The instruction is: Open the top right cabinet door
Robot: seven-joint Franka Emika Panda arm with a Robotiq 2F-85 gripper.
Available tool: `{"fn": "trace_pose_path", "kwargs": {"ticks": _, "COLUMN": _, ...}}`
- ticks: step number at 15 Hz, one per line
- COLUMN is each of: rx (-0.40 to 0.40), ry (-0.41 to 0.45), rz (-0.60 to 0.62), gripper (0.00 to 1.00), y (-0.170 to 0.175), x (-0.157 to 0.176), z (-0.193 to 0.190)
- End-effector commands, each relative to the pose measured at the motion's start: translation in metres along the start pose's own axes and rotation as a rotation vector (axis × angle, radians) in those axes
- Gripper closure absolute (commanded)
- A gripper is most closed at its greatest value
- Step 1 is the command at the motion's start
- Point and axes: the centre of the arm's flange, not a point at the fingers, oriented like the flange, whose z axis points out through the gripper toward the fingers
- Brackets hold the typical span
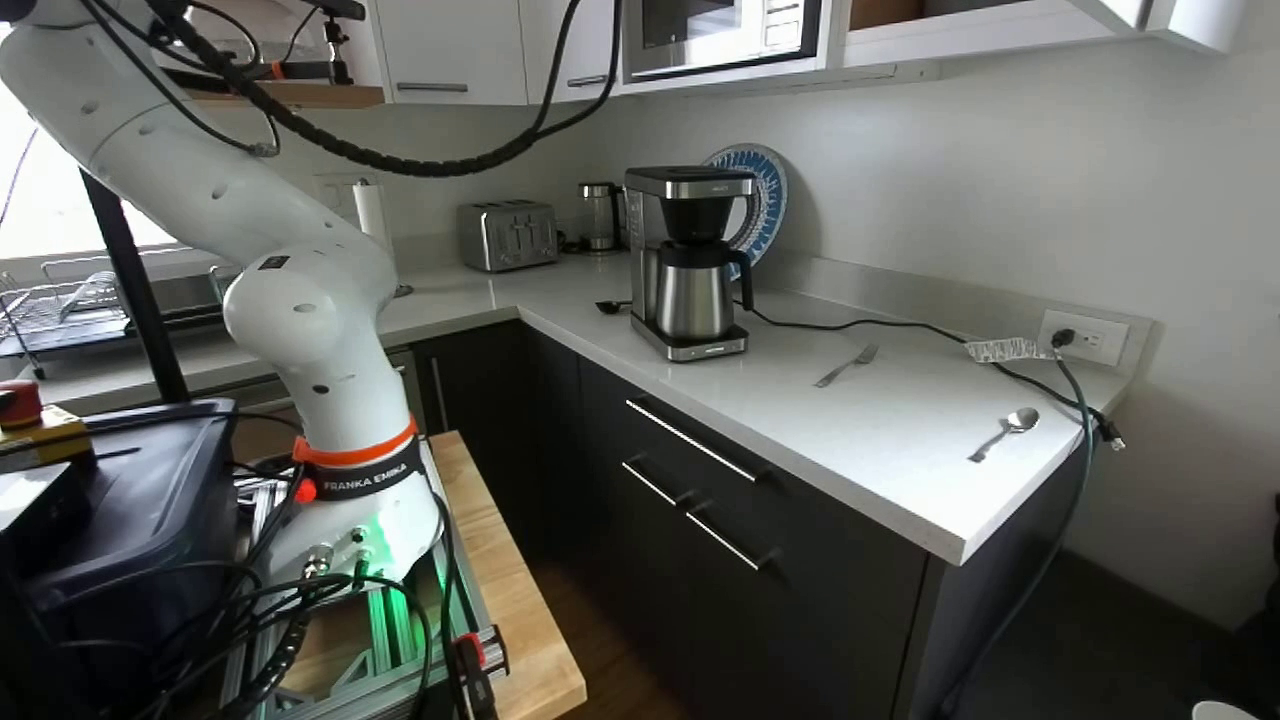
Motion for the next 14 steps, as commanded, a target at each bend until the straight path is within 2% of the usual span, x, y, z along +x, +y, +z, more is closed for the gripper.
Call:
{"fn": "trace_pose_path", "kwargs": {"ticks": 1, "rx": 0.000, "ry": -0.157, "rz": -0.120, "gripper": 1.00, "y": -0.043, "x": -0.026, "z": 0.013}}
{"fn": "trace_pose_path", "kwargs": {"ticks": 2, "rx": -0.008, "ry": -0.196, "rz": -0.160, "gripper": 1.00, "y": -0.053, "x": -0.032, "z": 0.013}}
{"fn": "trace_pose_path", "kwargs": {"ticks": 3, "rx": -0.043, "ry": -0.254, "rz": -0.178, "gripper": 0.74, "y": -0.065, "x": -0.039, "z": 0.012}}
{"fn": "trace_pose_path", "kwargs": {"ticks": 4, "rx": -0.084, "ry": -0.292, "rz": -0.206, "gripper": 0.73, "y": -0.074, "x": -0.041, "z": 0.010}}
{"fn": "trace_pose_path", "kwargs": {"ticks": 8, "rx": -0.238, "ry": -0.419, "rz": -0.328, "gripper": 0.44, "y": -0.110, "x": -0.042, "z": 0.001}}
{"fn": "trace_pose_path", "kwargs": {"ticks": 12, "rx": -0.395, "ry": -0.432, "rz": -0.460, "gripper": 0.13, "y": -0.132, "x": -0.067, "z": 0.009}}
{"fn": "trace_pose_path", "kwargs": {"ticks": 14, "rx": -0.462, "ry": -0.403, "rz": -0.541, "gripper": 0.01, "y": -0.137, "x": -0.081, "z": 0.018}}
